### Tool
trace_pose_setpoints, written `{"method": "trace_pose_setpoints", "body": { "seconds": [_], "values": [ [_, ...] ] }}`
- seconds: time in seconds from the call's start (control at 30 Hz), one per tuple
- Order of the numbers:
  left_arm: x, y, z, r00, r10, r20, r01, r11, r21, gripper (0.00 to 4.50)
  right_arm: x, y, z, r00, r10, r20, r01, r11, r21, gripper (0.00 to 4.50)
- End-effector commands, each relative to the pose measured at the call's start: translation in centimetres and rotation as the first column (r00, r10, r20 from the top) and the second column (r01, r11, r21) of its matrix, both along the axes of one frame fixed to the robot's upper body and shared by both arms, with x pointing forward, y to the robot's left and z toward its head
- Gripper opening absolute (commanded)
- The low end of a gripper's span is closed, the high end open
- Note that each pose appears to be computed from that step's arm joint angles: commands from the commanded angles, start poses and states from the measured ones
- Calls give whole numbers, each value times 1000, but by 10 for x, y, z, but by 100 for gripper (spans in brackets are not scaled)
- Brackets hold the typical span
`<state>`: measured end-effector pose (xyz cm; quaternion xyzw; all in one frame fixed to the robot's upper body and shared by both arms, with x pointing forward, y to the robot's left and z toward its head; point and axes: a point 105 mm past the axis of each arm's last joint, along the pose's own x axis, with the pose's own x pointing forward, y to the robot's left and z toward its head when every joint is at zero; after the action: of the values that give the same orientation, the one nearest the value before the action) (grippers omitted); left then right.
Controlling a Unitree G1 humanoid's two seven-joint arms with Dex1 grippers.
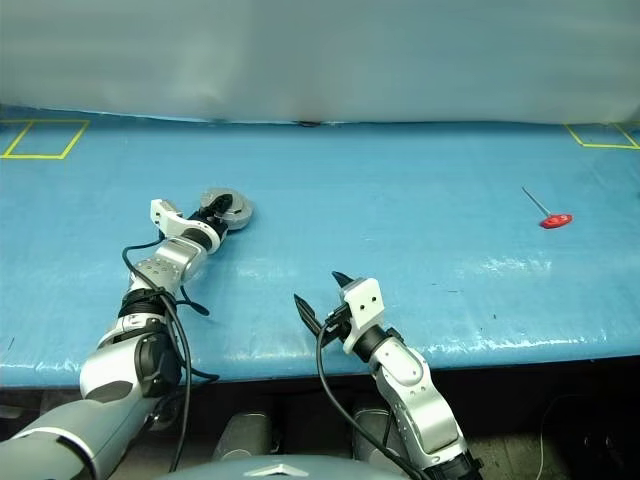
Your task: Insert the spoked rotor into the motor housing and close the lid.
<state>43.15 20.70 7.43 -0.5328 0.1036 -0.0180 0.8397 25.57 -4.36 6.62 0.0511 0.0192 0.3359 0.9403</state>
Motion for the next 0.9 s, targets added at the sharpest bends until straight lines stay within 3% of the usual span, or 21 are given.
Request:
{"method": "trace_pose_setpoints", "body": {
  "seconds": [0.03,0.1,0.5,0.9],
  "values": [
    [-4,15,2,1000,20,-4,-19,999,30,404,4,2,6,1000,-2,17,2,1000,9,450],
    [-9,21,-4,999,22,-25,-20,999,47,448,6,4,5,1000,1,12,-1,1000,14,450],
    [-60,71,-28,987,77,-138,-60,990,124,448,7,18,1,998,61,-13,-60,998,23,450],
    [-129,80,-50,971,9,-240,47,973,226,448,11,19,4,997,74,-11,-74,997,30,450]
  ]
}}
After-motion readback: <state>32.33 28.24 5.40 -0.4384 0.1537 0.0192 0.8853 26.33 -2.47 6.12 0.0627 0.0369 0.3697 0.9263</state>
